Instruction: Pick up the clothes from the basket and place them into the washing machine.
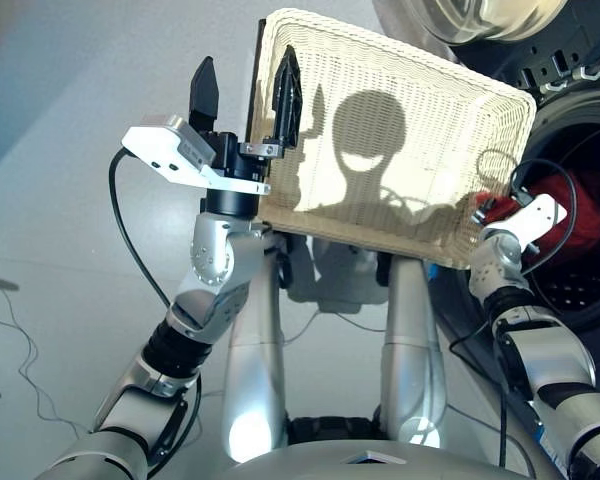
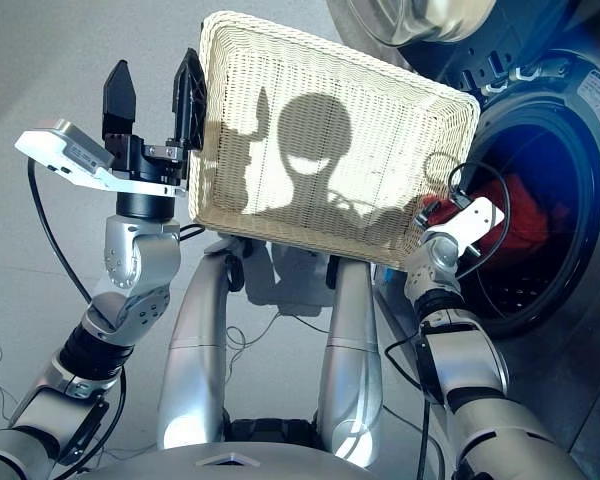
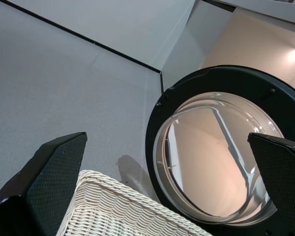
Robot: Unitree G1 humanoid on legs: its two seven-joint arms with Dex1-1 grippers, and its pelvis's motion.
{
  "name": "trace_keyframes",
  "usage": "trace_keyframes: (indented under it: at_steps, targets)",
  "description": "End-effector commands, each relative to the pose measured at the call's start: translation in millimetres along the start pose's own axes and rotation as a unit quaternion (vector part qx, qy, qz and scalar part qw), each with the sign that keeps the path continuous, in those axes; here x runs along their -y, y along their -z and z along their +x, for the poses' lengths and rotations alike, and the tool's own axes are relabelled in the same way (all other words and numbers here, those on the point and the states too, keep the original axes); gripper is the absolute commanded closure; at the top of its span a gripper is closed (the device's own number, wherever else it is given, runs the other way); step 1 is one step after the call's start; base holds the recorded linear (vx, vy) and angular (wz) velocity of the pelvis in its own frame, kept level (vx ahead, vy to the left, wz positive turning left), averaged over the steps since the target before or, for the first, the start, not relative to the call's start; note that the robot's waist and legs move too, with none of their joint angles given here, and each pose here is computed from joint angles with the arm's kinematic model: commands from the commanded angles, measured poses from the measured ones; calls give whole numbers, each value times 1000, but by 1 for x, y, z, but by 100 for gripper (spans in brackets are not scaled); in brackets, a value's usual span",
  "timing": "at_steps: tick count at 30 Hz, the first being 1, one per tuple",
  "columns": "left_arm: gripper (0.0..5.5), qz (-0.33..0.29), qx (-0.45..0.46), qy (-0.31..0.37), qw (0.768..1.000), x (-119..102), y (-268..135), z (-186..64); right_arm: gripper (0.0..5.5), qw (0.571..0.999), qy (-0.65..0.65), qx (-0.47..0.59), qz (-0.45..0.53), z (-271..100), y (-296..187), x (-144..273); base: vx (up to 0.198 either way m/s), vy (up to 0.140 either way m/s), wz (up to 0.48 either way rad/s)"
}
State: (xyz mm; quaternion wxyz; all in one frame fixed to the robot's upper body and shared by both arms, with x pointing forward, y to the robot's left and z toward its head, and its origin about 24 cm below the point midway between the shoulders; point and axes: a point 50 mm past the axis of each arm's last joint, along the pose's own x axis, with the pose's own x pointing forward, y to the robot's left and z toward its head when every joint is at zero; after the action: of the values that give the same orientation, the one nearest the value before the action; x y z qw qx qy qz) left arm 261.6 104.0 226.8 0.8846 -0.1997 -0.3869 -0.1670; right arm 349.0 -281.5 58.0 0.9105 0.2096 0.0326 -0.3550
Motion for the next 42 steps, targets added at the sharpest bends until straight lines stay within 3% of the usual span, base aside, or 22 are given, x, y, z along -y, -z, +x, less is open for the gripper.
trace_keyframes:
  at_steps: [1, 9, 17, 22, 29, 33, 37, 39, 42]
  targets:
    - [0, -7, 68, 25, 997, 8, -26, 3, 0, 997, 35, 54, 36, 7, -24, 21, 0, 0, 0]
    - [0, -8, 64, 31, 997, 7, -24, 2, 0, 996, -35, 76, 29, -4, -21, 6, 0, 0, 0]
    - [0, -7, 36, 18, 999, -4, -11, -7, 0, 978, -141, 155, -15, -38, -16, -10, 0, 0, 0]
    - [0, -20, -67, -31, 997, -31, 26, -32, 0, 965, -201, 166, -34, -59, -3, -16, 28, -7, -23]
    - [0, 49, -220, -86, 971, -73, 73, -90, 0, 951, -257, 122, -122, -69, 24, 5, 130, -40, -8]
    - [0, 100, -339, -142, 925, -106, 103, -144, 0, 941, -281, 66, -178, -74, 50, 25, 172, -30, 25]
    - [0, 130, -448, -212, 859, -132, 114, -212, 0, 920, -300, -10, -252, -84, 82, 55, 171, -24, -10]
    - [0, 136, -479, -222, 838, -135, 113, -233, 0, 912, -297, -50, -278, -90, 97, 72, 148, -11, 44]
    - [0, 165, -558, -230, 780, -142, 109, -279, 0, 896, -292, -112, -315, -102, 119, 98, 144, -12, 70]
